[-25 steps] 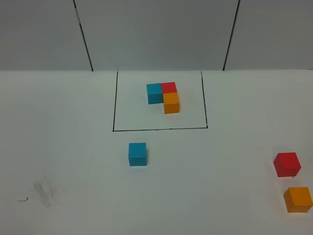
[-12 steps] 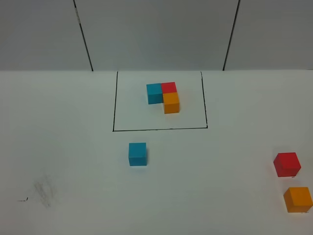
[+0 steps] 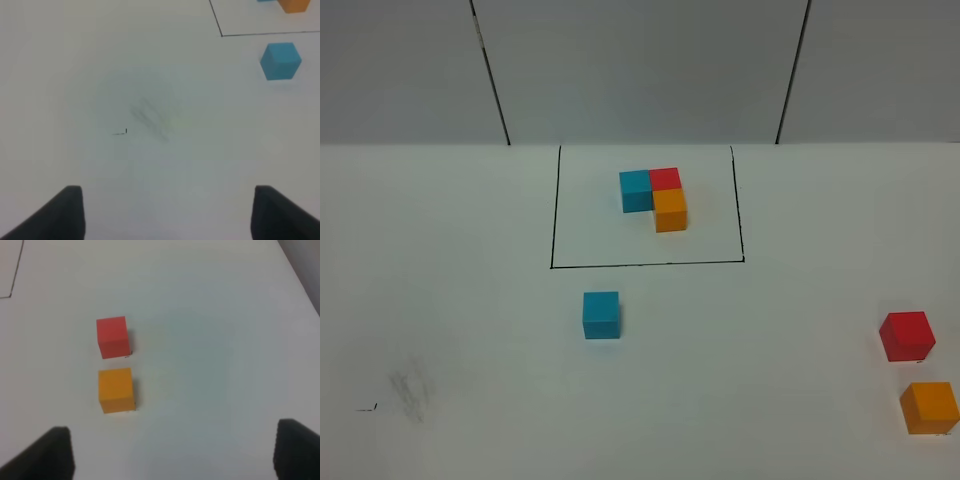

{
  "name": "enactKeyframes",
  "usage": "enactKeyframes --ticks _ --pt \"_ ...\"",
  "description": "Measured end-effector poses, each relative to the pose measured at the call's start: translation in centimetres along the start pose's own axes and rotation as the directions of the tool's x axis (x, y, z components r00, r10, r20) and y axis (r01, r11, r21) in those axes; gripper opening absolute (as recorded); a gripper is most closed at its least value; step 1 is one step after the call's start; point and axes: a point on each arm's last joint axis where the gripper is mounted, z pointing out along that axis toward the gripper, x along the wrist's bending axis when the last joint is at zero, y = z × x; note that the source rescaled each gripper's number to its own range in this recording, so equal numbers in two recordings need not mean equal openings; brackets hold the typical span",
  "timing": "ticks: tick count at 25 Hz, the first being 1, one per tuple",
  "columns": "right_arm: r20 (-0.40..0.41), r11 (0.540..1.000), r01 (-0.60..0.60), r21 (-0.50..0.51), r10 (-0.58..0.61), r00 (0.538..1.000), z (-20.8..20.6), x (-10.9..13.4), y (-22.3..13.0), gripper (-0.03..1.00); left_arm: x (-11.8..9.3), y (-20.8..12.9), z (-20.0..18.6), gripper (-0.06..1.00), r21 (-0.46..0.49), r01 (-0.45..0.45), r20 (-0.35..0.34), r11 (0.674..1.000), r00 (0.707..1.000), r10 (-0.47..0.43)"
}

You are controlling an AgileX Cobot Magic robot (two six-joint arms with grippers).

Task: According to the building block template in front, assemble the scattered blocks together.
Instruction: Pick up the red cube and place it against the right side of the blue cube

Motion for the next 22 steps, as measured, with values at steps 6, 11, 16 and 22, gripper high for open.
enactKeyframes --ticks 6,11,16,22 --pt "0.0 1.0 0.0 0.0 0.0 1.0 0.0 0.0 0.0 0.65 0.01 0.09 0.03 0.99 -0.011 0.008 0.0 1.0 1.0 -0.008" --pt "0.0 1.0 0.0 0.0 0.0 1.0 0.0 0.0 0.0 0.65 0.01 0.09 0.03 0.99 -0.011 0.008 0.0 1.0 1.0 -0.008" --pt "0.0 1.0 0.0 0.0 0.0 1.0 0.0 0.0 0.0 0.65 0.01 0.09 0.03 0.99 -0.011 0.008 0.0 1.0 1.0 -0.008" --pt "-0.004 1.0 0.002 0.0 -0.002 1.0 0.0 0.0 0.0 0.65 0.01 0.09 0.03 0.99 -0.011 0.008 0.0 1.0 1.0 -0.008"
